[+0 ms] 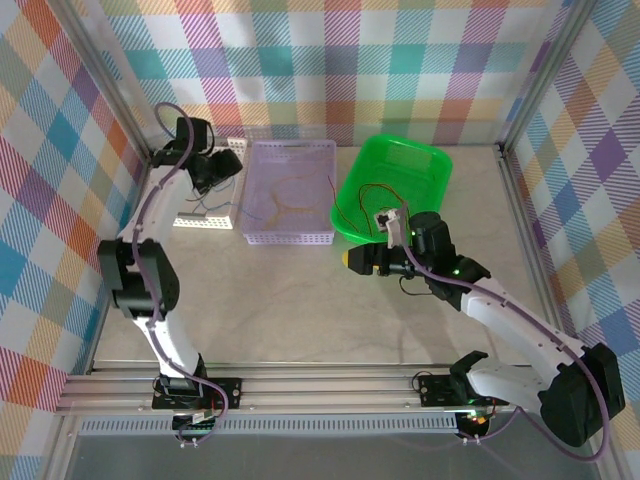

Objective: Untangle the cables

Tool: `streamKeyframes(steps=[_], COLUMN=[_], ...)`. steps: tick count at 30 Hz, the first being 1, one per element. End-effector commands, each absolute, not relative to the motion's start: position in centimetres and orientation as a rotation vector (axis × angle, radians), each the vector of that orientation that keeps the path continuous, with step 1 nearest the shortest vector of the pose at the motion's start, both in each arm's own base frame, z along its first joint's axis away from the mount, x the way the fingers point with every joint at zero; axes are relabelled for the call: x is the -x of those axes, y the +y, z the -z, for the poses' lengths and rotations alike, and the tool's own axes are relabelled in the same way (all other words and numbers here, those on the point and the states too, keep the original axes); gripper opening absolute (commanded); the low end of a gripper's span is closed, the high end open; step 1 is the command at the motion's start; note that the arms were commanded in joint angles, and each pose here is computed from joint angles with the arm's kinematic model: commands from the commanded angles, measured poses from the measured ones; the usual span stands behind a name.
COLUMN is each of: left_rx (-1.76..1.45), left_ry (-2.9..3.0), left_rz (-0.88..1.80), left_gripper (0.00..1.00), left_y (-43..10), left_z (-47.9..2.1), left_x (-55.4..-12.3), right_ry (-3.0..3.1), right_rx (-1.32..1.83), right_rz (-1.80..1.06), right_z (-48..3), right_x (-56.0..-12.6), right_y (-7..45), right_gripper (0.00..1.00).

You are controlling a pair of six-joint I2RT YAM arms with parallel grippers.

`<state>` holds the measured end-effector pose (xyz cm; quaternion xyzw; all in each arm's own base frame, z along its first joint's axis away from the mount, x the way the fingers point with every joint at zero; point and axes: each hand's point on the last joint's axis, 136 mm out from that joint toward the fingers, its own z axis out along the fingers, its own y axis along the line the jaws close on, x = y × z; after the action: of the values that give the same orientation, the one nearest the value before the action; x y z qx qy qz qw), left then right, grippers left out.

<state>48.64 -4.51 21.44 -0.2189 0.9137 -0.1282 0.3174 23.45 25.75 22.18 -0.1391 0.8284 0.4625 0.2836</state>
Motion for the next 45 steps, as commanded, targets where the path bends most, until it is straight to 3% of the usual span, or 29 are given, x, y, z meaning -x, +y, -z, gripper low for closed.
streamKeyframes(steps=[1,6,16,22,31,45], left_rx=[0.581,0.630,0.757,0.791,0.819,0.814], left_ry=[2.477,2.555,2.585,2.602,2.600,2.587], left_rz=[0.308,0.281,0.166,0.104,0.038,0.070], left_gripper=[0.73,0.70,0.62,0.44,0.32,0.00], left_y=[-6.8,-7.9,-7.7,-7.4,-6.8,-7.1], left_z=[-20.4,-17.0,-13.4,-11.6,-10.6,-11.7], left_x=[-45.1,-43.3,-44.3,-45.4,-46.2,-46.5], right_ry=[2.152,2.140,2.129,2.130,2.133,2.120], right_rx=[0.420,0.432,0.448,0.466,0.488,0.500], right_rz=[-1.249,-1.261,-1.242,-1.234,-1.213,-1.205], right_z=[-24.4,-24.7,-24.8,-24.6,-24.3,-24.9], right_x=[-23.0,-22.6,-22.0,-21.9,-21.8,-21.6], right_y=[26.0,26.1,25.7,25.8,25.6,25.5], right_gripper=[0.67,0.67,0.67,0.67,0.67,0.67])
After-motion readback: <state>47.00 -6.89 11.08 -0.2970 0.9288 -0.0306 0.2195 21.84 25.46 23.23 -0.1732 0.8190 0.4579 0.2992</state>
